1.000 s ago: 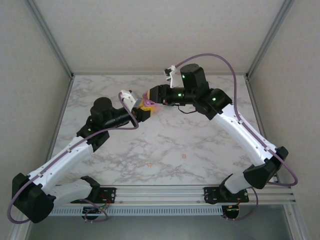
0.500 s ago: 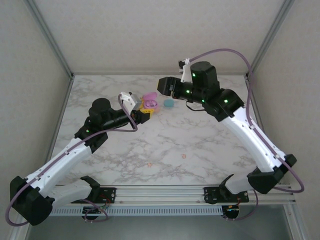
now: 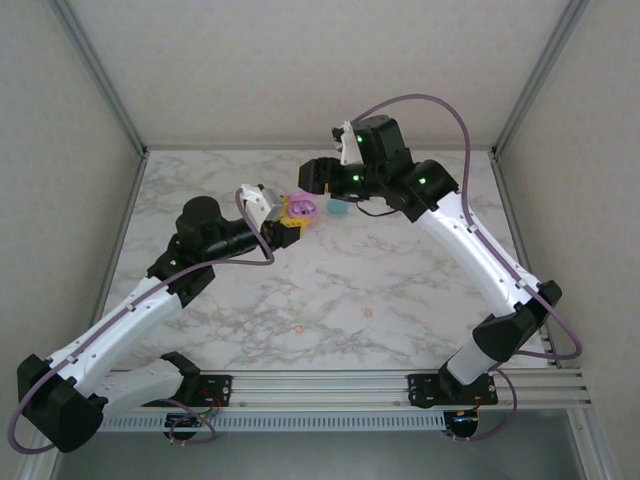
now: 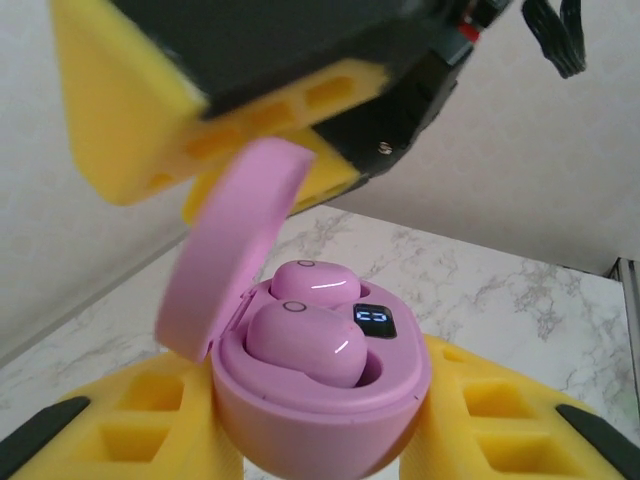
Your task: Insert the wireless bluetooth earbuds into the charging case
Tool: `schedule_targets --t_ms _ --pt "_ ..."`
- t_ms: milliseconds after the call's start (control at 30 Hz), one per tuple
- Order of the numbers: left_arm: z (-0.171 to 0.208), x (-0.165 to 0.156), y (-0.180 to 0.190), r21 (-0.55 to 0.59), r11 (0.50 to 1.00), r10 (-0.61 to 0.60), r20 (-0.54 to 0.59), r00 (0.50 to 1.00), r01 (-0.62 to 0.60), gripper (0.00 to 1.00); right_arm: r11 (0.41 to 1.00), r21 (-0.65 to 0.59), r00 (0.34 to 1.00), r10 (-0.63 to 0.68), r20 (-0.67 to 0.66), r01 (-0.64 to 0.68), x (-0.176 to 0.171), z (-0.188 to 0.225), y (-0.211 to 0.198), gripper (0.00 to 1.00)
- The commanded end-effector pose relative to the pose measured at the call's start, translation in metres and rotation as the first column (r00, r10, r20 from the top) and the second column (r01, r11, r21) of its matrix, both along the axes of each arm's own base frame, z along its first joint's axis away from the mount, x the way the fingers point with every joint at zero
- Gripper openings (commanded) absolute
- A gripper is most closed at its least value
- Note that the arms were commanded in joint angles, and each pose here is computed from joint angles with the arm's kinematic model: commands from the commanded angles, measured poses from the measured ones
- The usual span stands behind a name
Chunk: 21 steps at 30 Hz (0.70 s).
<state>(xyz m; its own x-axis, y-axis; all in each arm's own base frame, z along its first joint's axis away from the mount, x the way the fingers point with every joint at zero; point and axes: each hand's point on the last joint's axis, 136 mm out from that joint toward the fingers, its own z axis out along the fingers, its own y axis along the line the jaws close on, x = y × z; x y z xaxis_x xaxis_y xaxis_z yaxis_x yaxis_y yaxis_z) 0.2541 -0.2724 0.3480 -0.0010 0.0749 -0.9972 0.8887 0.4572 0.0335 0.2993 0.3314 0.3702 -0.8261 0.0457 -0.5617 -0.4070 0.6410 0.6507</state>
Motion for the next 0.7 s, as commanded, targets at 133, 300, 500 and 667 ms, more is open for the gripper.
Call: schedule_targets --t_ms 133,300,500,667 --pt "0.028 -0.003 -0.001 -0.079 0.997 -0.003 0.048 0.999 0.007 0.21 0.983 0.17 0.998 0.064 -0.009 -0.061 -0.027 0.016 -0.016 0.63" --pt "0.034 -0.005 -0.005 -0.106 0.994 -0.027 0.045 0.999 0.031 0.21 0.939 0.331 0.992 0.116 -0.051 -0.092 -0.032 0.021 -0.019 0.68" --pt "0.04 -0.005 -0.009 -0.147 0.988 -0.049 0.033 0.998 0.053 0.22 0.86 0.469 0.957 0.275 -0.094 -0.201 -0.045 0.027 -0.004 0.67" --pt "0.043 -0.004 -0.01 -0.161 0.985 -0.051 0.031 0.998 0.055 0.22 0.85 0.48 0.946 0.306 -0.111 -0.219 -0.049 0.023 -0.001 0.6"
